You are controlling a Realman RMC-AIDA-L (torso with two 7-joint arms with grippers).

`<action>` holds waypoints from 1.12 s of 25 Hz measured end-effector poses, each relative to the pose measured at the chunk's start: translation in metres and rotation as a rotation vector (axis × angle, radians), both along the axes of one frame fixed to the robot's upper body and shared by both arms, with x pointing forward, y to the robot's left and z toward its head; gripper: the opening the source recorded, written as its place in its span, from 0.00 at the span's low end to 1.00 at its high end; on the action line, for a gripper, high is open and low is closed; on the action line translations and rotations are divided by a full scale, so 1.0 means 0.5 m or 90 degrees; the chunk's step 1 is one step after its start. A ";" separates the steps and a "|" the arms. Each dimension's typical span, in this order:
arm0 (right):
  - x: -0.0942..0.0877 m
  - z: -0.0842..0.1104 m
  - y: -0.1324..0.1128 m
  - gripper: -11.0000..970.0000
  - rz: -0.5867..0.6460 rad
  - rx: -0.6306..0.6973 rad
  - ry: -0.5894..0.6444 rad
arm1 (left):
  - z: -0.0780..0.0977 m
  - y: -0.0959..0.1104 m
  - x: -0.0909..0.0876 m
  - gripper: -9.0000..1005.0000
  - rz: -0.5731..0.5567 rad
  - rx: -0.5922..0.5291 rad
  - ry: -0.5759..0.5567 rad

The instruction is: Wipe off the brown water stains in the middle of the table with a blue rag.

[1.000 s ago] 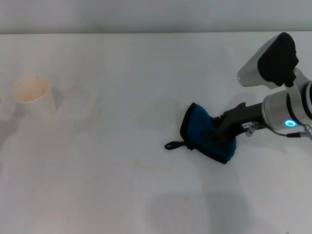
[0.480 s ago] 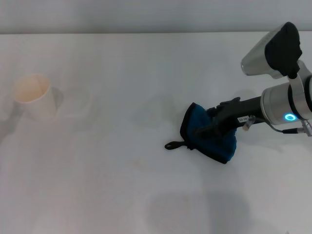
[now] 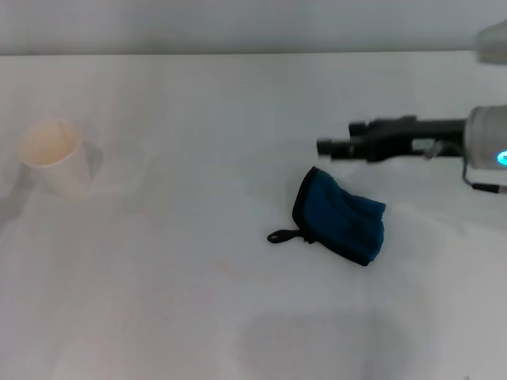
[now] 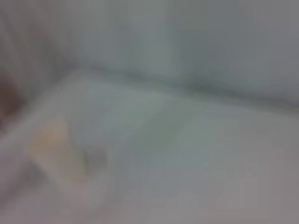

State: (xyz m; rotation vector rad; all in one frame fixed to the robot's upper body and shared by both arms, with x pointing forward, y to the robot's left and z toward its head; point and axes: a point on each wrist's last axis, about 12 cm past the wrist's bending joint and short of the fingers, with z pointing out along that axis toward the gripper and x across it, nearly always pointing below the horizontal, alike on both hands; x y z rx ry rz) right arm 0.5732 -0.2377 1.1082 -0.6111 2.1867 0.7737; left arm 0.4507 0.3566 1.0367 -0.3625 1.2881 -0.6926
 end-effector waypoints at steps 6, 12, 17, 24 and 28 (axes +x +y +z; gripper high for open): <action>-0.029 0.005 -0.079 0.88 -0.059 0.292 -0.160 | -0.005 0.002 -0.009 0.87 0.007 0.001 0.007; -0.094 -0.019 -0.166 0.88 -0.201 0.385 -0.467 | -0.015 0.008 -0.029 0.87 0.019 0.001 0.022; -0.109 -0.061 -0.201 0.88 -0.301 0.246 -0.539 | -0.027 0.012 -0.051 0.87 0.026 0.006 0.042; -0.108 -0.109 -0.237 0.88 -0.391 0.103 -0.506 | -0.053 0.014 -0.091 0.87 0.050 0.057 0.083; -0.108 -0.116 -0.241 0.88 -0.406 0.080 -0.502 | -0.063 0.007 -0.107 0.87 0.060 0.089 0.092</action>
